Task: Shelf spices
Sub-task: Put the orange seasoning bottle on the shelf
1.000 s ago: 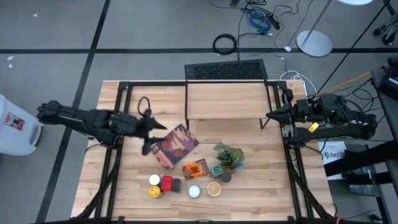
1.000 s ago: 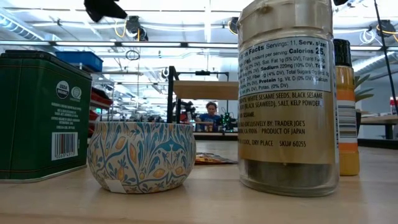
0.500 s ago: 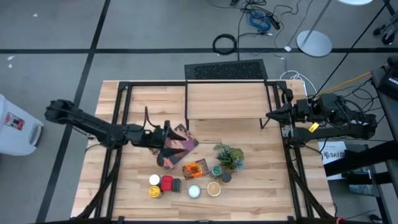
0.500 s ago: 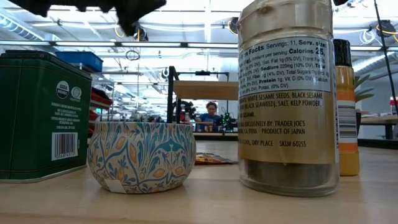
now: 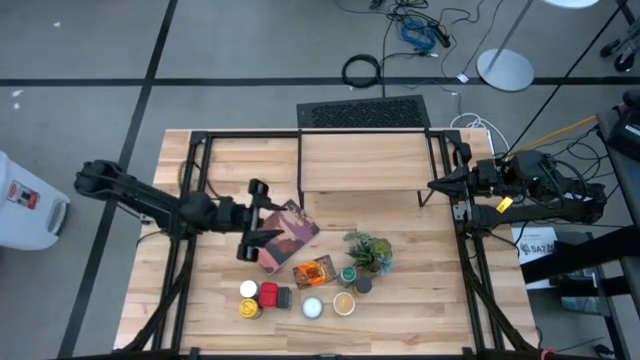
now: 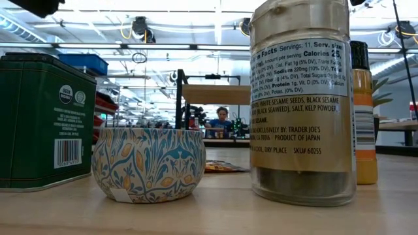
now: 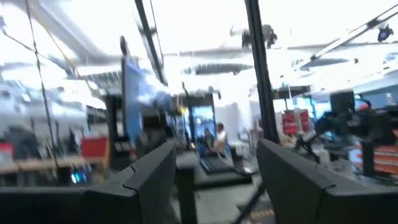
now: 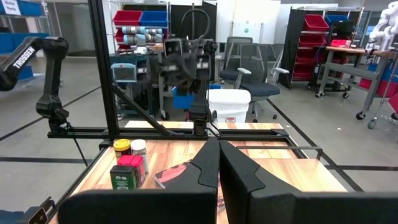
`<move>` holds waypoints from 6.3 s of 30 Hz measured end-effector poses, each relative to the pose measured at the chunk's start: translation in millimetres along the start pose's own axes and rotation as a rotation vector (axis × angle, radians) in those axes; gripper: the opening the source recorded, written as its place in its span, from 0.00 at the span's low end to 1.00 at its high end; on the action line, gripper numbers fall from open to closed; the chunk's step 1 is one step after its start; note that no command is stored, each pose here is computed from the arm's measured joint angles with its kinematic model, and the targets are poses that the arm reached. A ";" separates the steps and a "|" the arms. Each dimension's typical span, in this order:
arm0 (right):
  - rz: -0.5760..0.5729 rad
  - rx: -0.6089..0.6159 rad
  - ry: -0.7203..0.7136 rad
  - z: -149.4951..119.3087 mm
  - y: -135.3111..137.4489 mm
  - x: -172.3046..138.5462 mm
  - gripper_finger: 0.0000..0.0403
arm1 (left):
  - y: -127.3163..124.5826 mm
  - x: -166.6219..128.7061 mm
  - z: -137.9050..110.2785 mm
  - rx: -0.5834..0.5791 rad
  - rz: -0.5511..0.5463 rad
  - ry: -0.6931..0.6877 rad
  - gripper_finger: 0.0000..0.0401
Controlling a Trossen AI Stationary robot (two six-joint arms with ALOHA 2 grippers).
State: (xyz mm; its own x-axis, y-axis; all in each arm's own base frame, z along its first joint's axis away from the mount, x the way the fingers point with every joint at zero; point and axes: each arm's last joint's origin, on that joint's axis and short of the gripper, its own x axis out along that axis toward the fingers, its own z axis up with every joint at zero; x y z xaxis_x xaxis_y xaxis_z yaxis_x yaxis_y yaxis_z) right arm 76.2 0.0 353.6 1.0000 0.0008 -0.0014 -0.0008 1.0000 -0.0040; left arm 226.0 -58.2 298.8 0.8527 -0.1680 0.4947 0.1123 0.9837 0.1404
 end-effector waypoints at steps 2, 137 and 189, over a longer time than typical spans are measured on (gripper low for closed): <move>0.000 0.000 0.000 -0.1 0.0 0.1 0.00 | 1.9 0.6 10.1 0.025 0.007 -0.033 0.59; 0.286 0.042 0.688 -168.9 149.8 166.8 0.80 | -20.7 -23.4 40.8 -0.179 0.268 1.157 0.58; 0.190 -0.144 0.647 -78.3 169.1 182.9 0.46 | -24.6 -17.4 33.1 -0.157 0.252 1.162 0.58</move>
State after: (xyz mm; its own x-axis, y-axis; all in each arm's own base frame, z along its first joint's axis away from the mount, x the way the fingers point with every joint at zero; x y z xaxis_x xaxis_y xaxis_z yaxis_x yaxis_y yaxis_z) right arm 258.8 169.0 274.3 0.7805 0.1291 -0.6117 -0.2214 0.9721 -0.0773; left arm 191.5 -81.6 315.1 0.8010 0.1093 -0.5886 -0.1319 0.9913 0.0045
